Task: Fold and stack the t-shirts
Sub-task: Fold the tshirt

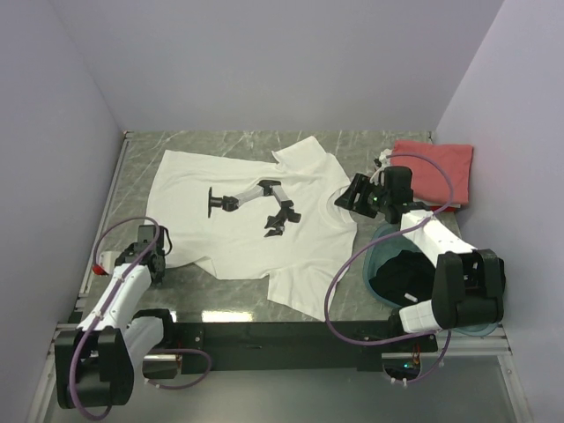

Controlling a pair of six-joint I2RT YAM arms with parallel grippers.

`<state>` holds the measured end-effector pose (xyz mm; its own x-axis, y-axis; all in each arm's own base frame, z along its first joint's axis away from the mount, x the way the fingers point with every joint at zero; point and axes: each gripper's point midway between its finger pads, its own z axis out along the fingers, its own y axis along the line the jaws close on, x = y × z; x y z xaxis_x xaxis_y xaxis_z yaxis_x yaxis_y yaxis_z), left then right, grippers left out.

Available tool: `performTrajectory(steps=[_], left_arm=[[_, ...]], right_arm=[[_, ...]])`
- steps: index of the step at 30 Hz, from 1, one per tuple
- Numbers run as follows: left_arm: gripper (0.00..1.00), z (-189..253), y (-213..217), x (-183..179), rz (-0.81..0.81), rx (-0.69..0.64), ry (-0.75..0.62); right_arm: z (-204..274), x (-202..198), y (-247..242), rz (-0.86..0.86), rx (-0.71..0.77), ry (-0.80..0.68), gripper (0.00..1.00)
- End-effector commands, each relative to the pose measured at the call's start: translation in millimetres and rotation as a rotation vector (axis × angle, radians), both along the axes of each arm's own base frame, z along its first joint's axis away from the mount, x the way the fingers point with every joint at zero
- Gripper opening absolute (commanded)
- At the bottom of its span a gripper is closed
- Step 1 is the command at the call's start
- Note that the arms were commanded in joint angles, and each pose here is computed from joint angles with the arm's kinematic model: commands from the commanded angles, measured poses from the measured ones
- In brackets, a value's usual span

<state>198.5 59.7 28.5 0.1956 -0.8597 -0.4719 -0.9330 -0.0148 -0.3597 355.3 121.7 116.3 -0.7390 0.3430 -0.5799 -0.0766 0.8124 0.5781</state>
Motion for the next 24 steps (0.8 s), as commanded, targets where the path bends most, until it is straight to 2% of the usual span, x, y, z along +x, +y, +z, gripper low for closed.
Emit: performTrajectory(steps=[1,3,7,9,10,11,17,24], left_arm=[[0.47,3.7,6.4,7.8,0.012,0.016,-0.042],[0.41,3.8,7.1,8.4,0.009,0.019,-0.048],[0.21,10.1,12.2,13.9,-0.008,0.045,-0.065],[0.14,16.9,15.7,16.1,-0.01,0.067,-0.072],[0.06,20.0,18.0,15.7,-0.017,0.082,-0.07],[0.01,23.8,20.7,16.0,-0.017,0.099,-0.071],[0.01,59.5,31.1,22.3,-0.059,0.192,-0.138],[0.0,110.6,44.5,23.9,-0.122,0.352,-0.233]], right_arm=[[9.5,3.8,-1.3,0.0,0.01,-0.044,0.68],[11.4,3.8,-2.3,-0.004,0.008,-0.051,0.68],[11.2,2.6,-3.9,-0.01,-0.002,-0.05,0.68],[10.6,2.6,-5.8,-0.018,-0.011,-0.049,0.68],[11.4,2.5,-6.4,-0.02,-0.011,-0.05,0.68],[12.9,1.9,-5.6,-0.017,-0.01,-0.053,0.68],[32.4,-7.2,8.0,0.02,0.008,-0.097,0.68],[48.3,-37.6,47.1,0.093,-0.067,-0.07,0.68]])
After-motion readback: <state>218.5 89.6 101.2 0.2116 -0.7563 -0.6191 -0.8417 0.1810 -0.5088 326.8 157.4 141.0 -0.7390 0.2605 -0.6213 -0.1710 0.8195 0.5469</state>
